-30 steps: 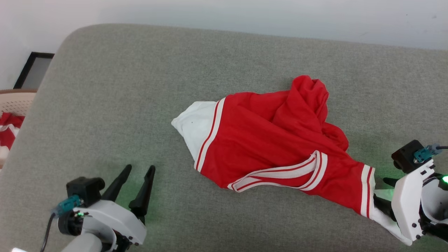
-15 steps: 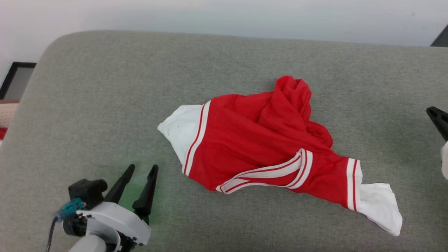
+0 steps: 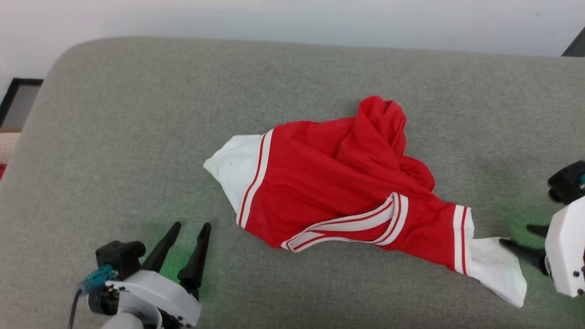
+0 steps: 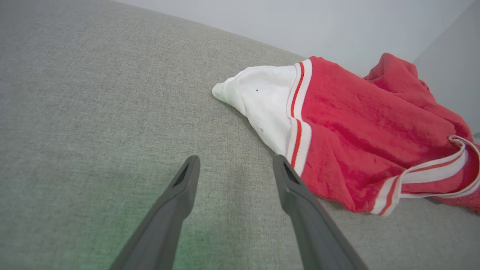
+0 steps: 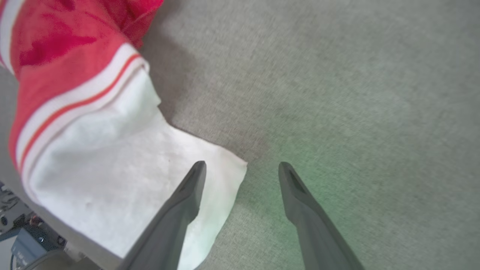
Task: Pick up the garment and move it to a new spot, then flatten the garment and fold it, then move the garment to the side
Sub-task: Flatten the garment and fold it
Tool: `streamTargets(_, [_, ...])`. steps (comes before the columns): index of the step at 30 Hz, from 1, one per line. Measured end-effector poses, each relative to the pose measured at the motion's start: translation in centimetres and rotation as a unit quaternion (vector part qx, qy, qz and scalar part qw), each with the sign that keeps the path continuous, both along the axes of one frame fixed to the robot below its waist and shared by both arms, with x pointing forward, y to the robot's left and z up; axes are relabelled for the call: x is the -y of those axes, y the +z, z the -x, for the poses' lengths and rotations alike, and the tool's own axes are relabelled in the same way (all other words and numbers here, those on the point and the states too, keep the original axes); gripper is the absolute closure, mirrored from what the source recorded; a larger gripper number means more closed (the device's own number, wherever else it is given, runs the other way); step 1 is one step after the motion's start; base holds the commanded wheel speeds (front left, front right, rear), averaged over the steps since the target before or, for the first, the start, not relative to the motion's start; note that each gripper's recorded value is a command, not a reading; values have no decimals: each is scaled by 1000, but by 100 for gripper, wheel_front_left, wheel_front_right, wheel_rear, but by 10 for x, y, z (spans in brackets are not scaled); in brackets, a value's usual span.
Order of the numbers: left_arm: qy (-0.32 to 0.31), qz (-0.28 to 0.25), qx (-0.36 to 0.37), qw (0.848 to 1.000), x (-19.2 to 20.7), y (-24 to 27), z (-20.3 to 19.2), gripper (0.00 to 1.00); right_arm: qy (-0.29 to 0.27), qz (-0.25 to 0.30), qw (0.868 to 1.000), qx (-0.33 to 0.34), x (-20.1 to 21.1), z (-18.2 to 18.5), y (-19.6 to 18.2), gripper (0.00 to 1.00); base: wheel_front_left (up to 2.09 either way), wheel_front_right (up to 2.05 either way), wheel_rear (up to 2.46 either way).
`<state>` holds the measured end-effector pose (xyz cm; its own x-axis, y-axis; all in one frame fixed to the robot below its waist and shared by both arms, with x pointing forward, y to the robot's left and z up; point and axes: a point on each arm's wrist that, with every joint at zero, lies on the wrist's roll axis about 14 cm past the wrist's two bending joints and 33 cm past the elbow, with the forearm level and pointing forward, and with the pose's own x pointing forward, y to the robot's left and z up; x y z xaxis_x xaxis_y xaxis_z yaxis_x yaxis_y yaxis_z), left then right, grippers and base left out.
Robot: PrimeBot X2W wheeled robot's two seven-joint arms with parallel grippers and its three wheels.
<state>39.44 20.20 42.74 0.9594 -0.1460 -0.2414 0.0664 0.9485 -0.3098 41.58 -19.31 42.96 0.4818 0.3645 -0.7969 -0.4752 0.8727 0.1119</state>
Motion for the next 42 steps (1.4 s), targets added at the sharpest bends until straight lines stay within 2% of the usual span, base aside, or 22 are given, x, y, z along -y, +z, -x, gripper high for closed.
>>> streamTargets(8, [2,3,-8,1000,-2,-8,-3,0,41,24,994,-93,-14,23,-32,0,0,0,0])
streamTargets(15, [19,4,-14,1000,-12,-14,-3,0,68,51,992,-96,-21,18,-46,2,0,0,0])
streamTargets(16, [22,5,-15,1000,-13,-15,-2,0,73,53,991,-97,-22,19,-48,44,0,0,0])
streamTargets(17, [23,6,-15,1000,-13,-16,-2,0,76,56,991,-96,-23,18,-49,65,0,0,0])
streamTargets(18, [24,6,-15,1000,-13,-16,-2,0,76,56,991,-96,-23,18,-49,94,0,0,0])
streamTargets(19, [25,6,-14,1000,-14,-15,-2,0,77,57,991,-97,-23,18,-49,100,0,0,0])
streamTargets(28, [23,10,-5,1000,-10,-12,-6,0,72,42,995,-51,-24,9,-39,100,0,0,0])
streamTargets(34, [18,12,1,1000,-6,-10,-9,0,31,37,997,54,-6,-31,-7,100,0,0,0])
streamTargets(38, [19,9,12,1000,-7,-4,-12,0,-14,45,988,150,19,-69,28,100,0,0,0])
streamTargets(42, [21,8,22,1000,-7,1,-14,0,-61,50,967,244,45,-101,66,100,0,0,0])
